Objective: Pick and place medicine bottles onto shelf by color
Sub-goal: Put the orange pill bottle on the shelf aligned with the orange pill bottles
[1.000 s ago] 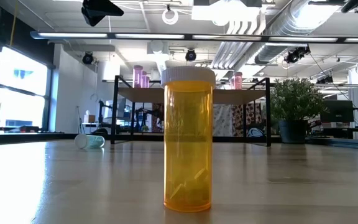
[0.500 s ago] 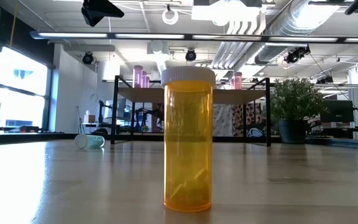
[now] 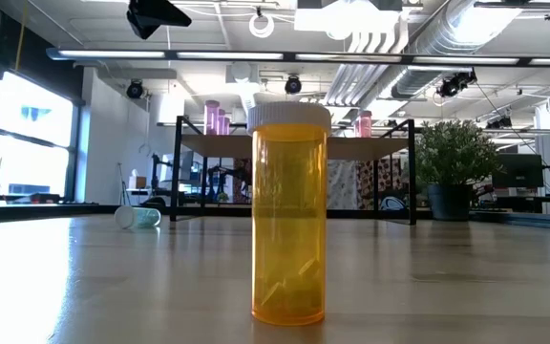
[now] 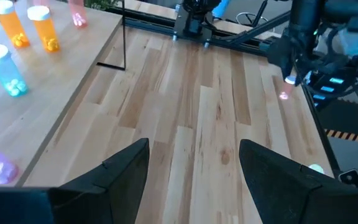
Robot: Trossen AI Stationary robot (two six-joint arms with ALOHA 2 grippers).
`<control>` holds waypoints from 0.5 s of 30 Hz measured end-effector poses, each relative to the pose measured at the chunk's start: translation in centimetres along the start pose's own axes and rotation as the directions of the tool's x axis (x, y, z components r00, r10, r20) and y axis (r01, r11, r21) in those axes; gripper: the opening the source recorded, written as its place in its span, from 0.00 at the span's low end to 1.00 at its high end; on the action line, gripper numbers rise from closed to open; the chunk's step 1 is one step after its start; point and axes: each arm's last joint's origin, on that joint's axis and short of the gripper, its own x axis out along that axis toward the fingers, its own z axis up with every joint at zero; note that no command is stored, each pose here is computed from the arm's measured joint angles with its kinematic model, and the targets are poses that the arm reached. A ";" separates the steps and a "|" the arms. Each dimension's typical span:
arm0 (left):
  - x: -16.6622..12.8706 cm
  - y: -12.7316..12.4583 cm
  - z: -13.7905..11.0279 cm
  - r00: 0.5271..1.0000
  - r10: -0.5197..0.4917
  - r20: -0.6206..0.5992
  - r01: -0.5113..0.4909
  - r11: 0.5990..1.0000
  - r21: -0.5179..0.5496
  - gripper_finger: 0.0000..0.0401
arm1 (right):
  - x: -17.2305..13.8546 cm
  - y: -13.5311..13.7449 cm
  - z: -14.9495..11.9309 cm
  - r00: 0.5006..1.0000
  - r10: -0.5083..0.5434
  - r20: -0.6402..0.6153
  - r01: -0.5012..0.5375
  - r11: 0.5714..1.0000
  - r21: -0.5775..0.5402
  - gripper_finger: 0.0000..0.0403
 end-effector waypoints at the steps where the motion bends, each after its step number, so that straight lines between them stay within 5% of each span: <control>1: 0.0 0.0 0.0 1.000 0.000 0.000 0.000 1.000 0.011 0.60 | -0.3 0.4 0.4 1.000 0.021 0.012 -0.021 1.000 0.000 0.29; 15: 0.0 0.0 0.0 1.000 0.002 0.000 -0.002 0.997 0.073 0.60 | -7.1 5.7 8.1 0.913 0.249 0.322 -0.237 0.969 -0.077 0.28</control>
